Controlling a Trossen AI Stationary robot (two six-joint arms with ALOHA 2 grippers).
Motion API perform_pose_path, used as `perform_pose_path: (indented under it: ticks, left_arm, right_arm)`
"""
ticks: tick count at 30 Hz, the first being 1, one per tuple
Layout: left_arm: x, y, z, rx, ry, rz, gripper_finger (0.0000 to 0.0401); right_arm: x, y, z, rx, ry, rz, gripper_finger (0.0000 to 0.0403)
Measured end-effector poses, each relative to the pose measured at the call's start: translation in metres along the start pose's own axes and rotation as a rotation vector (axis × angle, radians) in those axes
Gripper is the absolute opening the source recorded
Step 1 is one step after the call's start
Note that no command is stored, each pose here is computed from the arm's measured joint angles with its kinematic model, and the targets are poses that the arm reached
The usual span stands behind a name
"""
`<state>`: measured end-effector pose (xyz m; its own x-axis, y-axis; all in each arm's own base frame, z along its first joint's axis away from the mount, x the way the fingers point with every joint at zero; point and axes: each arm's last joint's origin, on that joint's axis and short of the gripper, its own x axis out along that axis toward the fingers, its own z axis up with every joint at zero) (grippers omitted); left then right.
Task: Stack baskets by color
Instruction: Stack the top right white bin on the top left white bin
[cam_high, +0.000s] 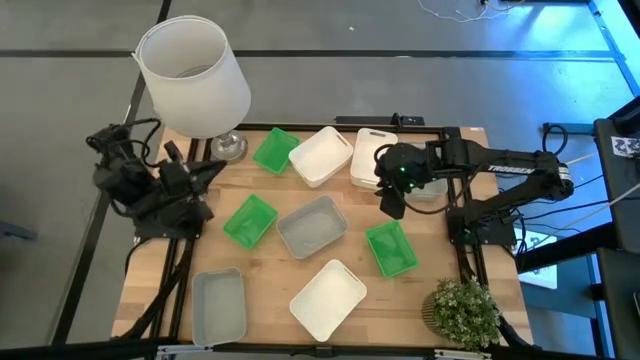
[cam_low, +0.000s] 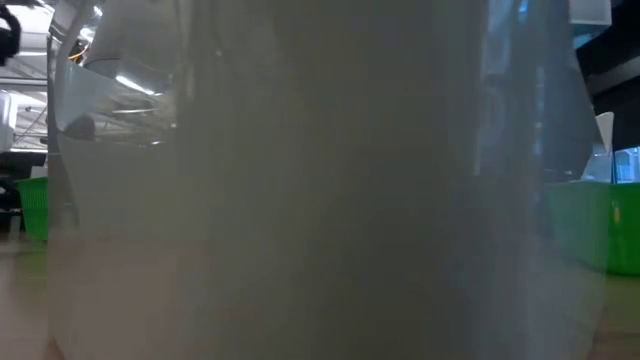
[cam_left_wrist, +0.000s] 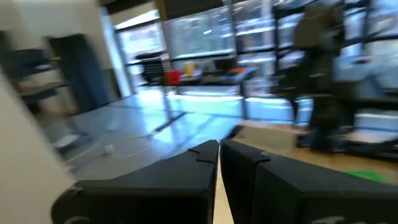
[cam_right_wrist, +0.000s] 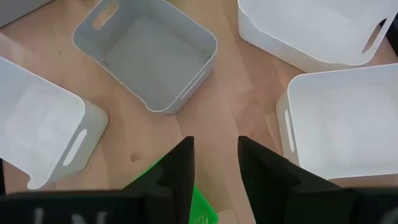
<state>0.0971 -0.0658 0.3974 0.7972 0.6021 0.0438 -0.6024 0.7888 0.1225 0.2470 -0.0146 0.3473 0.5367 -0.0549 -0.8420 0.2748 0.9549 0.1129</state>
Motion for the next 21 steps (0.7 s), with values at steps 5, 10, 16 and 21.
perform_pose_path:
  ticks: [5,10,16,21]
  left_arm:
    - [-0.014,-0.005,0.002,-0.079,-0.039,-0.162,0.0012]
    - [-0.024,-0.004,0.003,-0.194,-0.058,-0.296,0.0011]
    - [-0.034,-0.005,0.001,-0.282,-0.094,-0.508,0.0011]
    - [-0.043,-0.012,0.003,-0.374,-0.163,-0.827,0.0012]
  right_arm:
    - [0.000,0.000,0.000,0.001,-0.001,-0.002,0.0123]
    - [0.000,-0.001,0.000,-0.006,-0.003,-0.013,0.0123]
    - [0.000,-0.002,0.000,-0.021,-0.007,-0.030,0.0123]
    - [0.000,-0.005,-0.002,-0.021,0.020,-0.040,0.0123]
